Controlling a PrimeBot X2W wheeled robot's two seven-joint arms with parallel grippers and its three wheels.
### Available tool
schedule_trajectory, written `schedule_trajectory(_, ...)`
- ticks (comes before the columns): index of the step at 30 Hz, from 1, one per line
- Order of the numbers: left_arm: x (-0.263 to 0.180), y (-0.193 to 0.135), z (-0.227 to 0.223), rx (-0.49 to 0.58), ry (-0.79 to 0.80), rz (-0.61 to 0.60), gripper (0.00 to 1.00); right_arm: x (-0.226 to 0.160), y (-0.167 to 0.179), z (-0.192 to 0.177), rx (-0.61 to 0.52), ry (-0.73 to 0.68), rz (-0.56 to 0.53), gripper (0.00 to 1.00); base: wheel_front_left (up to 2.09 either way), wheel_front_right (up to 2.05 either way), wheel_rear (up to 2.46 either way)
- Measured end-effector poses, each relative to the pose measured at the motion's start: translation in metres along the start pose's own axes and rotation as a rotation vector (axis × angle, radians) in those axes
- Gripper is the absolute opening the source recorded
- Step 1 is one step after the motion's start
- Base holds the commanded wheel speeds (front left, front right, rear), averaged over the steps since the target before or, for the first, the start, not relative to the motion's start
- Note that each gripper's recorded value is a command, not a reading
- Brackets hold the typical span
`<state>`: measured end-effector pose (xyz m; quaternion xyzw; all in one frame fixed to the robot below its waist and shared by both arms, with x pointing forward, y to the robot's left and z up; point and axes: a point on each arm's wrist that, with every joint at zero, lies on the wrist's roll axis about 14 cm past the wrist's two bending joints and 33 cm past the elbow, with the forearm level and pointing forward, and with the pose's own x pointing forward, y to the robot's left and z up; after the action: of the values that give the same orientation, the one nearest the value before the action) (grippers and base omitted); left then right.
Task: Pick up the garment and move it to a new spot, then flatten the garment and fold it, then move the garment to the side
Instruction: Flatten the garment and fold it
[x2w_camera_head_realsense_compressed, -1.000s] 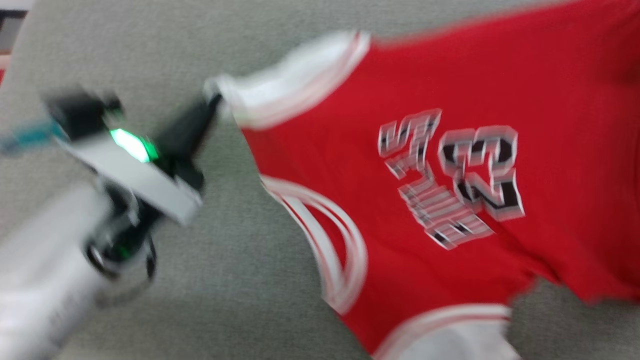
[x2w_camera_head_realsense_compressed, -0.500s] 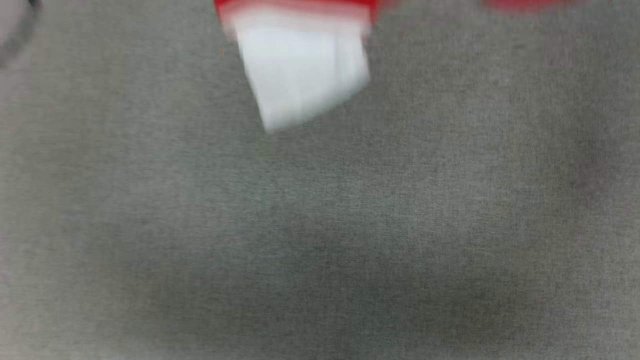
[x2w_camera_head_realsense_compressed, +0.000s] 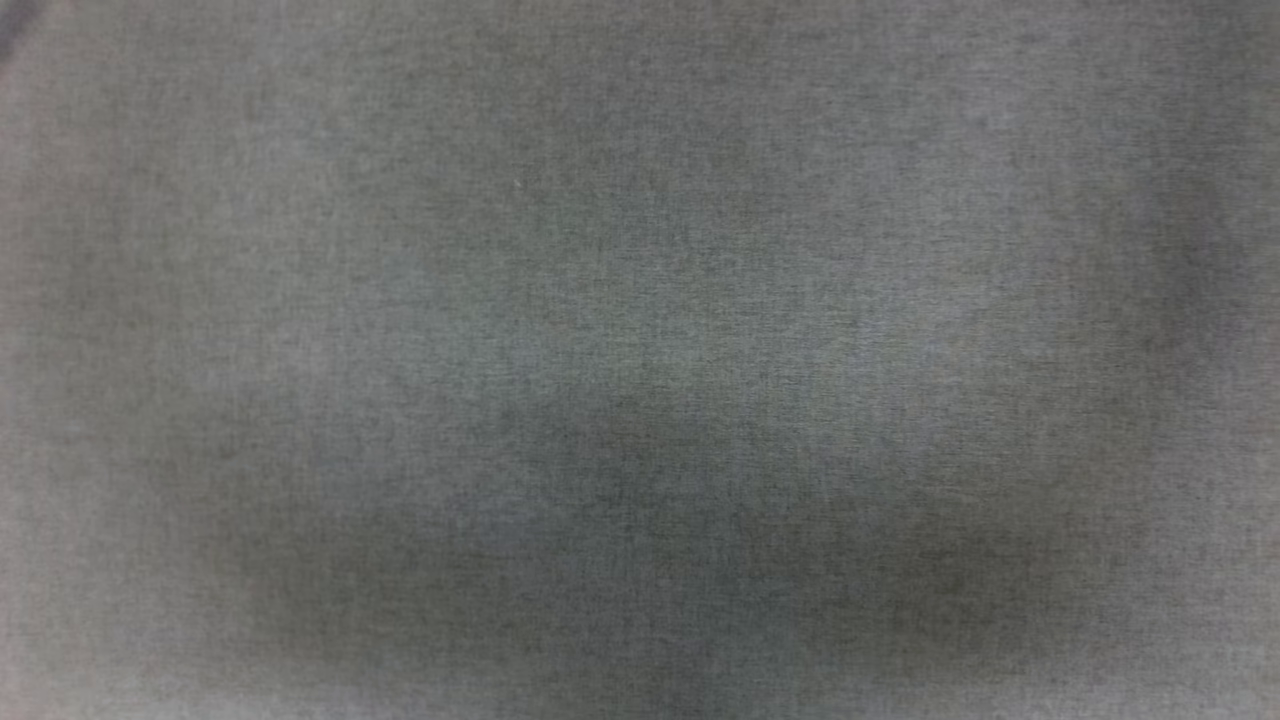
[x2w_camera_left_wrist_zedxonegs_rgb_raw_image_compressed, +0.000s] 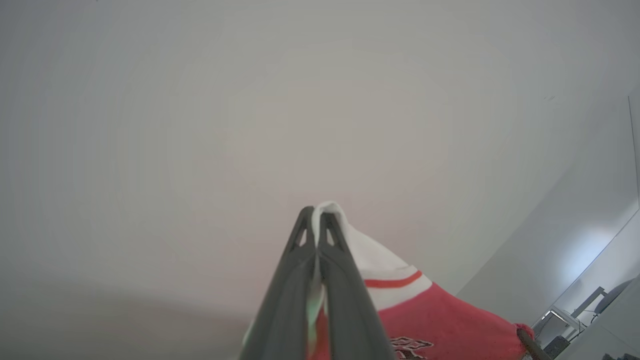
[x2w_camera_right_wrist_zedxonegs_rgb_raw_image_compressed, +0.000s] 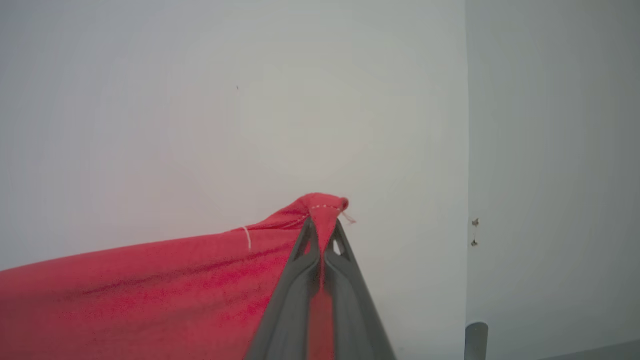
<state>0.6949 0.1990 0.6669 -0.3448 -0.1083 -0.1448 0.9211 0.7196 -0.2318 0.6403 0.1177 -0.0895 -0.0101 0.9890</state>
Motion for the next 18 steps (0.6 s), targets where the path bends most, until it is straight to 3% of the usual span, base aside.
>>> schedule_trajectory(7,-0.054,0.008,-0.068,-0.209,0.125,0.001,0.00,-0.032,0.006,-0.089,-0.126,0.205,0.092,0.00,0.00,0.00,0.00)
schedule_trajectory(10,-0.084,0.011,-0.084,-0.250,0.143,0.017,0.00,-0.060,0.006,-0.120,-0.105,0.294,0.132,0.00,0.00,0.00,0.00)
schedule_trajectory(18,-0.171,0.012,-0.120,-0.316,0.209,0.086,0.00,-0.150,-0.032,-0.157,-0.057,0.491,0.119,0.00,0.00,0.00,0.00)
